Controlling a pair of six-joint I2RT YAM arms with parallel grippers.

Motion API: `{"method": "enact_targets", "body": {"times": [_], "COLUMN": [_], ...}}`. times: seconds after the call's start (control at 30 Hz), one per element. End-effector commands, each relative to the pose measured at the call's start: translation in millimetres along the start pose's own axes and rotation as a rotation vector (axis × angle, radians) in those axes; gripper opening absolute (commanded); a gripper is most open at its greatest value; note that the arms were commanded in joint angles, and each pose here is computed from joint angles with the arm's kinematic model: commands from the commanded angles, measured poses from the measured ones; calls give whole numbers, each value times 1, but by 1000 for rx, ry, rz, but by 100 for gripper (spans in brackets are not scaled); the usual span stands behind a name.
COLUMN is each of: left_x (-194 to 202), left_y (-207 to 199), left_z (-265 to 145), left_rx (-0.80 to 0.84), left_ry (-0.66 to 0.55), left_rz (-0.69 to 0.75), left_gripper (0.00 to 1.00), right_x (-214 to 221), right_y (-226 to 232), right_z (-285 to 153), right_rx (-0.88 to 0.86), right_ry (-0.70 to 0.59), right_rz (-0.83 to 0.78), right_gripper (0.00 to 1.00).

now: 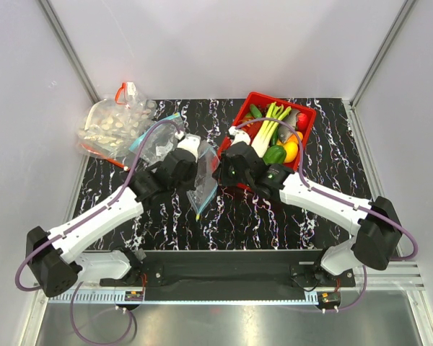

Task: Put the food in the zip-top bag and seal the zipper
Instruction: Open the zipper of the food storage bag.

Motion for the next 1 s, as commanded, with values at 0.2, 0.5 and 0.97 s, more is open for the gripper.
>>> {"method": "enact_targets", "body": {"times": [0.2, 0.5, 0.97], "left_x": [-26, -27, 44], "left_y": [45, 72, 25], "left_z": [-55, -94, 6], "left_rx": [-275, -430, -225], "left_ry": [-51, 69, 245], "left_rz": [47, 152, 101], "left_gripper": [0, 0, 0], "right_x": [-3, 4, 82], "right_y": [14, 75, -16], "right_z": [6, 43, 88], "right_rx": [-66, -353, 22], "right_ry": [-12, 83, 174], "right_rz": [-12, -19, 52], "right_gripper": [3, 3, 13]}}
Point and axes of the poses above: each gripper's point midway between its finger pads, its own z axis out along the fingers, its own y axis along the line the jaws close on, x = y × z, the point moved 6 cm from there along -z, back along the fingers, and after that the axes turned 1 degree about z, right-handed, at the moved point
